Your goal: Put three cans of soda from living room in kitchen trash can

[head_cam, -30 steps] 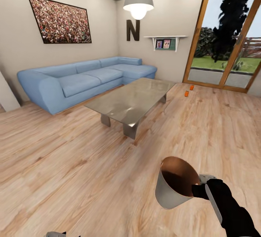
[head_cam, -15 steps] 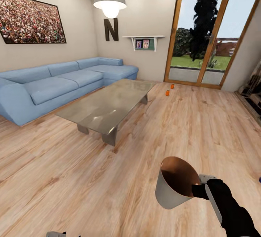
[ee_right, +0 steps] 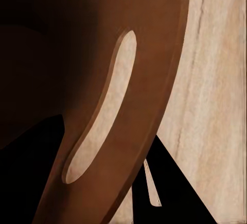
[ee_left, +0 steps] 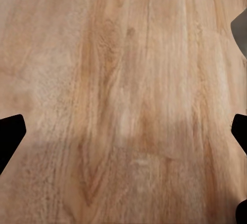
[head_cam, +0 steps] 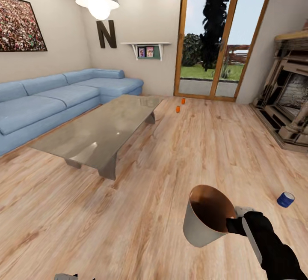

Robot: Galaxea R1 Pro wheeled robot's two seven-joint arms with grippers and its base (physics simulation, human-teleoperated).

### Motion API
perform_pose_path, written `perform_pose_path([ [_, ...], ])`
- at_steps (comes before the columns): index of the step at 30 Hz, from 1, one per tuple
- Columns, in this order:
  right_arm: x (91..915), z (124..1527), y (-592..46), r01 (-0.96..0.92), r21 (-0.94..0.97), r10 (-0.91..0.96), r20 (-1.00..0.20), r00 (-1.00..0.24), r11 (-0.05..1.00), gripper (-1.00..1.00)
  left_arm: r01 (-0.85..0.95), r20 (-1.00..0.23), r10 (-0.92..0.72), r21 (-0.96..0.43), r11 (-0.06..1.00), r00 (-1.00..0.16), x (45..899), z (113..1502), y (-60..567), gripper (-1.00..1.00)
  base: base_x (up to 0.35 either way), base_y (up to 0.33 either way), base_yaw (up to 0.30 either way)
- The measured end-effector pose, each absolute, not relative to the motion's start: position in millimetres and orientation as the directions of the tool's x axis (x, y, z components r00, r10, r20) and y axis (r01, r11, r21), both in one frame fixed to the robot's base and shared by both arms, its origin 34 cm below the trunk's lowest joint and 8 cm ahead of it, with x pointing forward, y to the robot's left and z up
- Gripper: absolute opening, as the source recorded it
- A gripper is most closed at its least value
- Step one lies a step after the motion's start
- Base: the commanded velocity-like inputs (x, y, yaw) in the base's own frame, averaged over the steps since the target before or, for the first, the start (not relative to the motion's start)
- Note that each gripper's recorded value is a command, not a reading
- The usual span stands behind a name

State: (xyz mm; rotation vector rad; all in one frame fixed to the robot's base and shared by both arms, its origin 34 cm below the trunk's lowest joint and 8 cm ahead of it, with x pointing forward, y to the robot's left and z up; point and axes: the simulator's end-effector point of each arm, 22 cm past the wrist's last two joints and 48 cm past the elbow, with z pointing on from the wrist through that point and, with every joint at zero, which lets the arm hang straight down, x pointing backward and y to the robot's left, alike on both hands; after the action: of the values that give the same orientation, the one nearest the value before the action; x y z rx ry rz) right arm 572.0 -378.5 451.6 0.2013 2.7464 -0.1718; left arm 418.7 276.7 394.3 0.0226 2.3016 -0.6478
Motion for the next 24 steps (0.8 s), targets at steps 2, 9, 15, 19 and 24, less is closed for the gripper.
perform_pose_path([
  [2,571.7,451.6,-379.6,0.162,-0.098,0.114,-0.380,-0.918,0.982,-1.00,0.200,-0.661,-0.169,-0.445,0.873,-0.731,418.7,394.3,276.9,1.00,0.003,-0.003,-0.275],
  [9,571.8,451.5,-378.9,0.163,-0.094,0.116,-0.380,-0.918,0.982,-1.00,0.201,-0.661,-0.169,-0.445,0.873,-0.731,418.7,394.3,276.8,1.00,0.001,-0.001,-0.276],
  [15,571.5,451.5,-379.7,0.163,-0.097,0.115,-0.379,-0.918,0.982,-1.00,0.200,-0.661,-0.169,-0.445,0.873,-0.731,418.8,394.4,276.9,1.00,0.000,0.000,-0.222],
  [19,571.6,451.5,-379.2,0.163,-0.095,0.116,-0.379,-0.918,0.982,-1.00,0.200,-0.661,-0.169,-0.445,0.873,-0.731,418.8,394.4,277.0,1.00,0.000,0.000,-0.034],
  [24,571.6,451.5,-379.2,0.163,-0.095,0.116,-0.379,-0.918,0.982,-1.00,0.200,-0.661,-0.169,-0.445,0.873,-0.731,418.7,394.3,276.9,1.00,0.000,0.000,-0.031],
])
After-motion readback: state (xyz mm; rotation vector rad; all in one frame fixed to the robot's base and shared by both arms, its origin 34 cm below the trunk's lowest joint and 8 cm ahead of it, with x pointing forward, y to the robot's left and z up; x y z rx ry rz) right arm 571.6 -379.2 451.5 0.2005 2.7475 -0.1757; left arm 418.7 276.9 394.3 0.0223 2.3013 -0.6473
